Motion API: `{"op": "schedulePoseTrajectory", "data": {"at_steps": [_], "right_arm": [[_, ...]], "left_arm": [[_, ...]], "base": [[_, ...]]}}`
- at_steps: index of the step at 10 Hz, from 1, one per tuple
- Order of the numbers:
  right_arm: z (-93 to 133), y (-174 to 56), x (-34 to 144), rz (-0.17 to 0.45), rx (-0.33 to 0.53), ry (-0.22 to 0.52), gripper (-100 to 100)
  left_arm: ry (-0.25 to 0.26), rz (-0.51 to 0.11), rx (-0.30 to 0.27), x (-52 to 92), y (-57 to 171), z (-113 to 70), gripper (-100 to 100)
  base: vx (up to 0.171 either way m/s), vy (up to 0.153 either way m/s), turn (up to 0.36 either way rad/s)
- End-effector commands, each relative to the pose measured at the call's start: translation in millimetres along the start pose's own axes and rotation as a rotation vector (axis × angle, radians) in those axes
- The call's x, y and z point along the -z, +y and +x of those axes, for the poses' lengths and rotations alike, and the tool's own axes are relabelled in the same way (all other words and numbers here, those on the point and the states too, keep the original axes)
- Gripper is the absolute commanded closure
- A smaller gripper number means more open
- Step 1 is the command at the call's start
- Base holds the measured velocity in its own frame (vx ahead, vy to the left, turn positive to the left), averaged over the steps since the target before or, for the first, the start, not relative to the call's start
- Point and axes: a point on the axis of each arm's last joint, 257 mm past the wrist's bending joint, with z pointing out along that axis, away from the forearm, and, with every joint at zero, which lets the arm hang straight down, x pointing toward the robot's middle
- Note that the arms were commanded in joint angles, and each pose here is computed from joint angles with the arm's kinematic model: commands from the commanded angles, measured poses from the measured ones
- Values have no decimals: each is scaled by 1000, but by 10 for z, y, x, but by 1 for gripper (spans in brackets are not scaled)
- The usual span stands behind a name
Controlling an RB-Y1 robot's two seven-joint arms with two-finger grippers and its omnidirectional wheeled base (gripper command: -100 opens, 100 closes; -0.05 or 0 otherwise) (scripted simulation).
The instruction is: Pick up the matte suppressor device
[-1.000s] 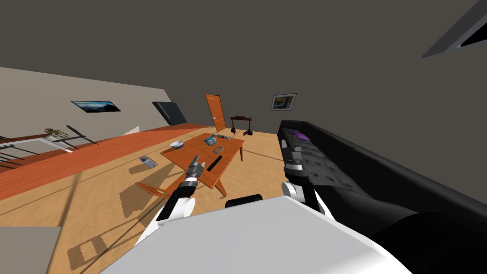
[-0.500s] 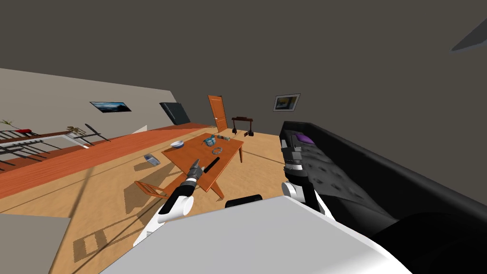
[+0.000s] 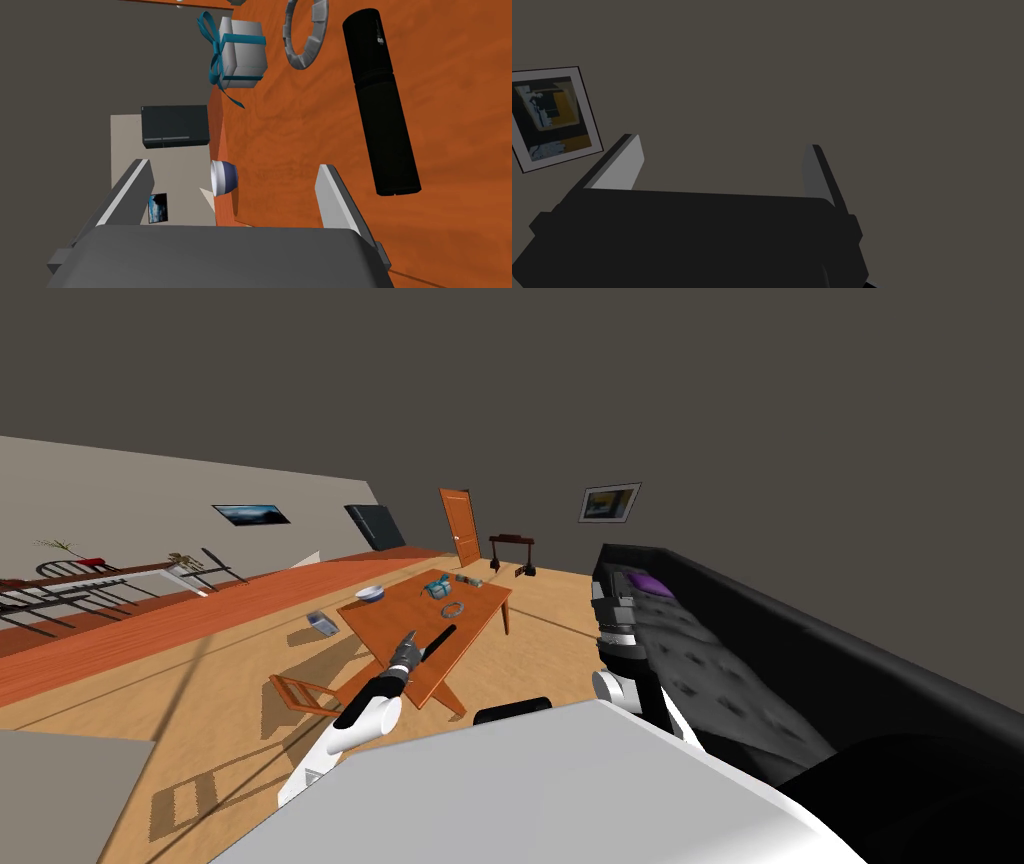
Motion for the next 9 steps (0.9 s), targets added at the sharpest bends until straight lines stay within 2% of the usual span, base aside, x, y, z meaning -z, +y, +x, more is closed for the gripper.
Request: {"op": "schedulePoseTrajectory", "data": {"at_steps": [1, 2, 3, 4, 5, 8, 9], "right_arm": [[0, 0, 0, 0, 0, 0, 0], [0, 0, 0, 0, 0, 0, 0], [0, 0, 0, 0, 0, 0, 0], [0, 0, 0, 0, 0, 0, 0], [0, 0, 0, 0, 0, 0, 0], [0, 0, 0, 0, 0, 0, 0], [0, 0, 1, 0, 0, 0, 0]], "left_arm": [[-34, -61, 15, -32, 201, -189, -100], [-60, -97, 31, -54, 294, -320, -100], [-63, -107, 32, -51, 336, -336, -100], [-93, -151, 51, -58, 470, -482, -100], [-93, -151, 51, -58, 470, -482, -100], [-180, -269, 120, -31, 825, -879, -100], [-182, -280, 121, -20, 865, -887, -100]], "base": [[109, -100, 48], [169, -119, 92], [140, -89, 34], [123, -55, 50], [100, -40, 24], [168, -93, 71], [169, -66, 22]]}}
